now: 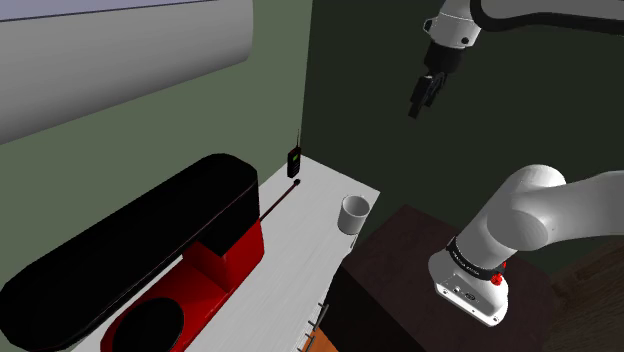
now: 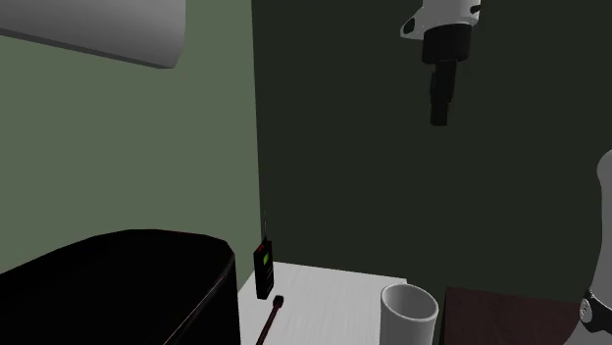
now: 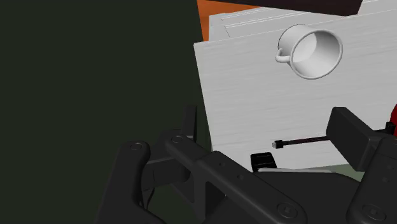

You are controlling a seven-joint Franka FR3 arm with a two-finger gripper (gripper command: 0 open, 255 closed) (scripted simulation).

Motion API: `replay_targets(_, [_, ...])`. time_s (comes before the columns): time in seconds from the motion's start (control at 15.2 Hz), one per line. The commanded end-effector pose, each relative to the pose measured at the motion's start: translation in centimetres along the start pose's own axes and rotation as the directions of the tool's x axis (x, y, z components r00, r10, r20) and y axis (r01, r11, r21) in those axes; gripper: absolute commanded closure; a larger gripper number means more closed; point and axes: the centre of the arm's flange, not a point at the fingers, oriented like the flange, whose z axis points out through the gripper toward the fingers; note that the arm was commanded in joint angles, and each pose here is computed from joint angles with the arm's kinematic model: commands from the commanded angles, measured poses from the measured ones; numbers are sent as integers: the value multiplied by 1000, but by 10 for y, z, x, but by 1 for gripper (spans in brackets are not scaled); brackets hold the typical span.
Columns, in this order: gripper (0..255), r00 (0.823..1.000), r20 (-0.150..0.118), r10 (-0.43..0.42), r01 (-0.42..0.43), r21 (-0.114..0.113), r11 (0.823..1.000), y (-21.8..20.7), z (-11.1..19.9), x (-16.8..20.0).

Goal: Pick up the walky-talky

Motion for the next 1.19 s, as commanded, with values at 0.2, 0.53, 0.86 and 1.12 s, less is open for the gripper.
replay_targets(0.2, [0,999,-33,-21,21,-12,1000,-11,26,23])
replay_targets(0.53, [0,995,-87,-57,54,-35,998,-30,69,63])
replay_targets(0.86, [0,986,-140,-94,86,-59,995,-49,110,104])
replay_targets(1.12, [0,975,-182,-124,111,-79,991,-65,141,138])
